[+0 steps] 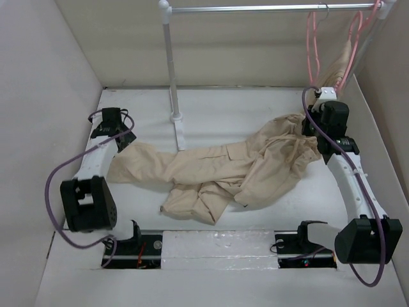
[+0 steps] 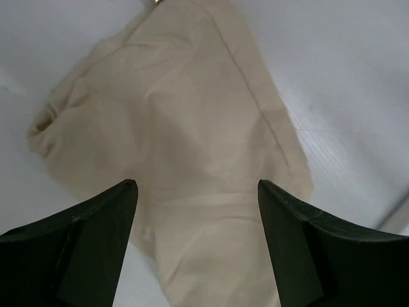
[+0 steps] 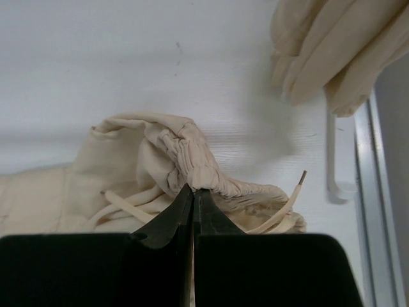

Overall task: Place the trousers on the hanger
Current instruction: Flatten out the trousers at the center of the board.

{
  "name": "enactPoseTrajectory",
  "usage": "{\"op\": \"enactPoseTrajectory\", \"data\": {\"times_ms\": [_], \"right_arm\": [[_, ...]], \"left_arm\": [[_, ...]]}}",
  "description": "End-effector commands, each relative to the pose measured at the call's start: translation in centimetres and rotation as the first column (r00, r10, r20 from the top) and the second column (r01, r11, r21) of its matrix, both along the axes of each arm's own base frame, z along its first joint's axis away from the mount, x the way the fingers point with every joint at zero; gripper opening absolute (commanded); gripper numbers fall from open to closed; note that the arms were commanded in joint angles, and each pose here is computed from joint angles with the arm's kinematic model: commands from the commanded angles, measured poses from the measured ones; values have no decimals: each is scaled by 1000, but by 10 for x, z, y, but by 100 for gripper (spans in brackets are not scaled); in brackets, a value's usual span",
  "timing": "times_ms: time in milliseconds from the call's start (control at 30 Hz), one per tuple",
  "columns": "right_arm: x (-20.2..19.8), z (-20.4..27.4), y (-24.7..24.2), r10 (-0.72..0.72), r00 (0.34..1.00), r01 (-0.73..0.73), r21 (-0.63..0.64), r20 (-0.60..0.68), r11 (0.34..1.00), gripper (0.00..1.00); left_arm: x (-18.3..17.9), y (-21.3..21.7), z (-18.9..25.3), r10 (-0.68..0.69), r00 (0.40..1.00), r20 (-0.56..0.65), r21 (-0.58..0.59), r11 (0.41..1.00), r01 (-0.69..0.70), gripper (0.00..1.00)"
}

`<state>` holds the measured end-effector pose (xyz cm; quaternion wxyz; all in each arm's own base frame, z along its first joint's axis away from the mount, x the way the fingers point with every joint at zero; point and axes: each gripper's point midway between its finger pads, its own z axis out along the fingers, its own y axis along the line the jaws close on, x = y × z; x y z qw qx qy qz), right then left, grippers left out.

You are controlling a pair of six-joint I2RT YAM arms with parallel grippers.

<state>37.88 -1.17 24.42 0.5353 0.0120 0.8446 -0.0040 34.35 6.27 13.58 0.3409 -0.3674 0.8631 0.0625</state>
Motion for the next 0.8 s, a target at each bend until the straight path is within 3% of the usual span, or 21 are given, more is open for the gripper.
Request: {"op": "enactPoseTrajectory", "data": {"times_ms": [0,33,167,333,600,667,700,733,767], "right_arm": [[-1,20,33,123,987,-128,49,105,991,0],[-11,12,47,172,980,-177,49,103,983,0],[-28,-6,58,216,974,-219,34,62,975,0],[-54,-31,66,267,964,-267,34,-4,963,0],[-65,-27,61,243,970,-243,12,-1,970,0],[-63,-23,59,240,971,-240,11,-4,971,0],[-61,-15,59,242,970,-242,7,8,970,0],[-62,-12,59,242,970,-242,7,10,970,0],[-64,-9,59,242,970,-242,7,8,970,0]], "left_arm": [[14,7,-34,41,999,-28,14,999,-41,72],[33,6,-28,47,998,37,-1,999,-47,70],[57,7,-27,58,996,67,-13,998,-58,67],[85,16,-56,74,997,-15,14,997,-74,67],[82,22,-100,104,983,-151,46,994,-98,58],[81,24,-103,111,981,-158,55,993,-104,47],[83,24,-103,111,981,-161,55,993,-103,36],[83,25,-102,114,980,-165,59,993,-105,8],[85,27,-98,120,979,-162,65,992,-111,0]]}}
